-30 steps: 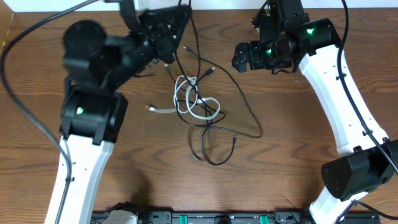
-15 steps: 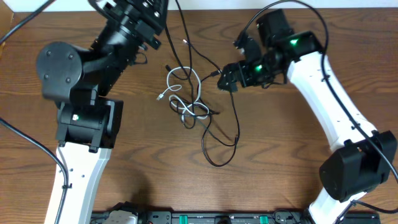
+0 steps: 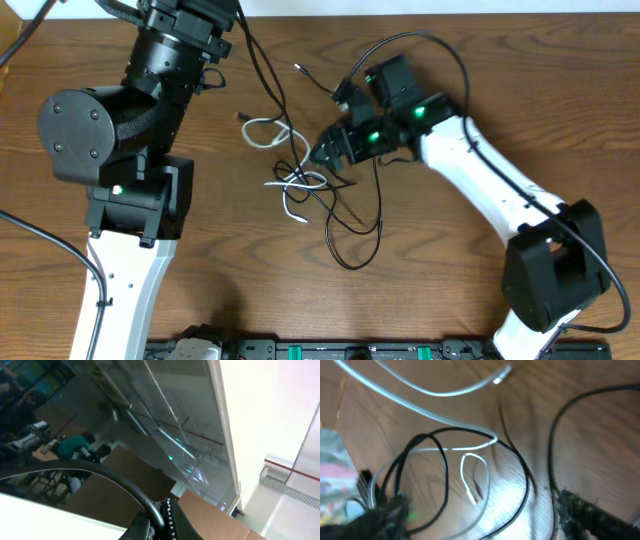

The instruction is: Untangle cables

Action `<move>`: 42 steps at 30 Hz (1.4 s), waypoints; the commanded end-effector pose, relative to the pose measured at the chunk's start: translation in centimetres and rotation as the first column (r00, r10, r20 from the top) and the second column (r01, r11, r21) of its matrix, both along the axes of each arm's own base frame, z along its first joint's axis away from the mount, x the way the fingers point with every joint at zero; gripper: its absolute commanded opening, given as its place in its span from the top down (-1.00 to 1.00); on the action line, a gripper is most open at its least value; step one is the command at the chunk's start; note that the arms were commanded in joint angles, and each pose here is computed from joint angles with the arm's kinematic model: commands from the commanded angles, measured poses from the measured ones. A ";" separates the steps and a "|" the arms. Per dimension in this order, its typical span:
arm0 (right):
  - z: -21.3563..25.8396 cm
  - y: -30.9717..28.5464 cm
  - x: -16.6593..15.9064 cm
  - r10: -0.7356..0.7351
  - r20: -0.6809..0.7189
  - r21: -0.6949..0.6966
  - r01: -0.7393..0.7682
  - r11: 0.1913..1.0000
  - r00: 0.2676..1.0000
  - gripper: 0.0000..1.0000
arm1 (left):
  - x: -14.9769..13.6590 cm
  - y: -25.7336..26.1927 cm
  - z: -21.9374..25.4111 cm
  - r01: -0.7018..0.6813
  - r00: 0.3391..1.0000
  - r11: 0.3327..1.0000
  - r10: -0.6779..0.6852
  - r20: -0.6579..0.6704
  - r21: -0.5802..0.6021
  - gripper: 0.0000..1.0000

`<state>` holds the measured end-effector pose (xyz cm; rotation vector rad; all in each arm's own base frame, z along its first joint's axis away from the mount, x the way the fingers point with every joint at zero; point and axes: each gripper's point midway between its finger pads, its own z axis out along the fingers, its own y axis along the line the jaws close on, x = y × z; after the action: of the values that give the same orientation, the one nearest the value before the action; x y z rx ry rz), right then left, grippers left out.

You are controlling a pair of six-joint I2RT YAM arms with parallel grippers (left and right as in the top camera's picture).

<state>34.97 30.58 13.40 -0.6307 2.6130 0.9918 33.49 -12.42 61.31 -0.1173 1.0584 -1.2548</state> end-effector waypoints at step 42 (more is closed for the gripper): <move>0.4 6.8 1.3 0.121 0.365 0.196 -0.204 0.959 0.923 -0.95 | 0.0 -1.7 -2.2 0.185 0.953 0.978 -0.203 -0.224 -0.101 0.85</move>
<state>36.63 35.71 16.30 -0.8365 2.1153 1.1134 34.87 -14.11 57.38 -0.2689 1.2809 -1.4652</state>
